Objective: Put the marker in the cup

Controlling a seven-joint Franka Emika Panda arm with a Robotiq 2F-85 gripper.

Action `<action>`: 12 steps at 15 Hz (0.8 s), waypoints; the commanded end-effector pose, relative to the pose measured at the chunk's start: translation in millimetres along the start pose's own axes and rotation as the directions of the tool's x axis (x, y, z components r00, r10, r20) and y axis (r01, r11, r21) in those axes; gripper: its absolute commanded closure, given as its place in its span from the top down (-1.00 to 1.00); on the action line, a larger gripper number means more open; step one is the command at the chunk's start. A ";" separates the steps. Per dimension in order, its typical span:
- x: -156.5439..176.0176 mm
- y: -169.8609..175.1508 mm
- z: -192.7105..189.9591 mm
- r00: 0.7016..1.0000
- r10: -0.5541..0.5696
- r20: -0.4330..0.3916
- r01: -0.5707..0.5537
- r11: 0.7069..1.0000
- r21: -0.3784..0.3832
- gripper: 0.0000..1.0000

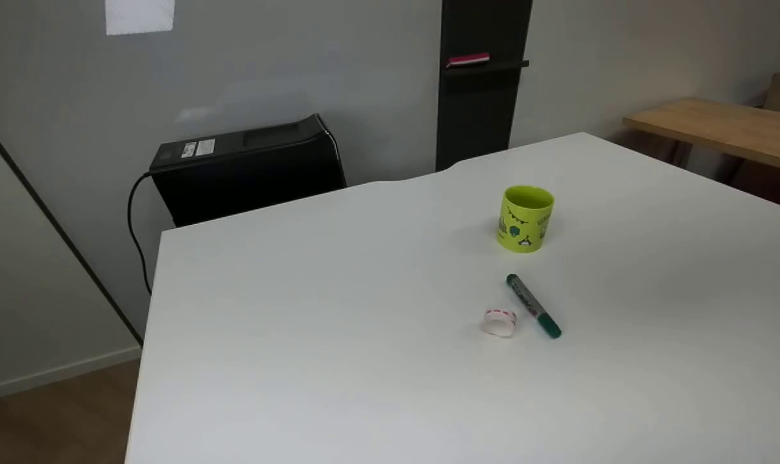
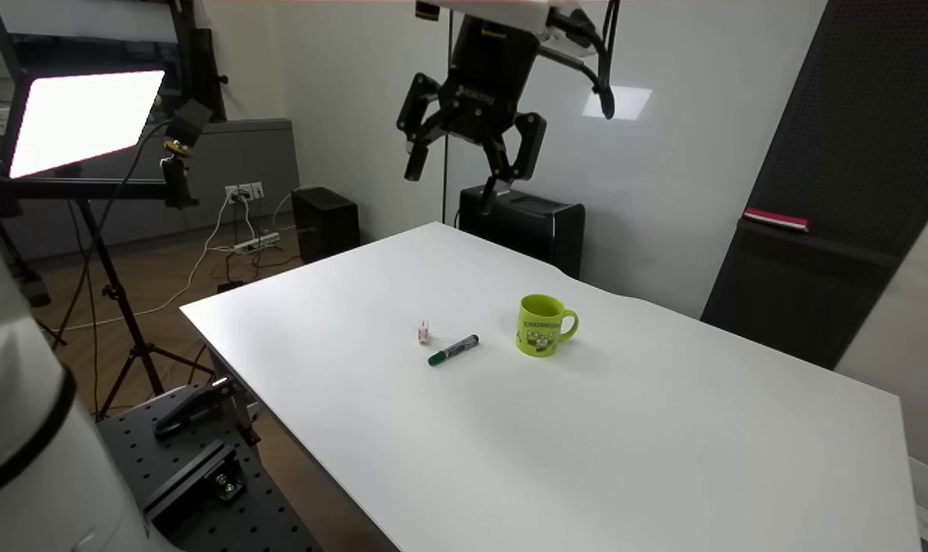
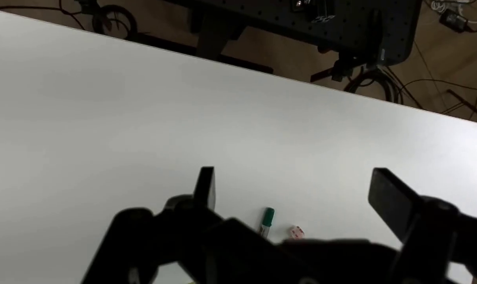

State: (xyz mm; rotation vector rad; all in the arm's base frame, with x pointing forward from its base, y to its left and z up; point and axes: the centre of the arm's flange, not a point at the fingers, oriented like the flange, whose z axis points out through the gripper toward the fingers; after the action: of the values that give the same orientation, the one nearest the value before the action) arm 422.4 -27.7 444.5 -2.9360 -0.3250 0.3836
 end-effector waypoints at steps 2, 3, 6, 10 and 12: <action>26.3 11.7 20.3 0.995 0.058 -0.081 -0.059 0.998 -0.008 1.00; 35.7 11.6 27.0 0.992 0.070 -0.107 -0.071 0.997 -0.005 1.00; 64.3 6.3 49.0 0.980 0.104 -0.170 -0.103 0.995 0.013 1.00; 106.5 -3.5 76.6 0.947 0.213 -0.240 -0.211 0.977 0.035 1.00; 120.4 -2.8 83.4 0.932 0.248 -0.263 -0.251 0.968 0.022 1.00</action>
State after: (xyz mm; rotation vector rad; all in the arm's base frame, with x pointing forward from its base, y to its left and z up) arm 489.5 4.4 352.9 -2.9797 -0.0474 0.0527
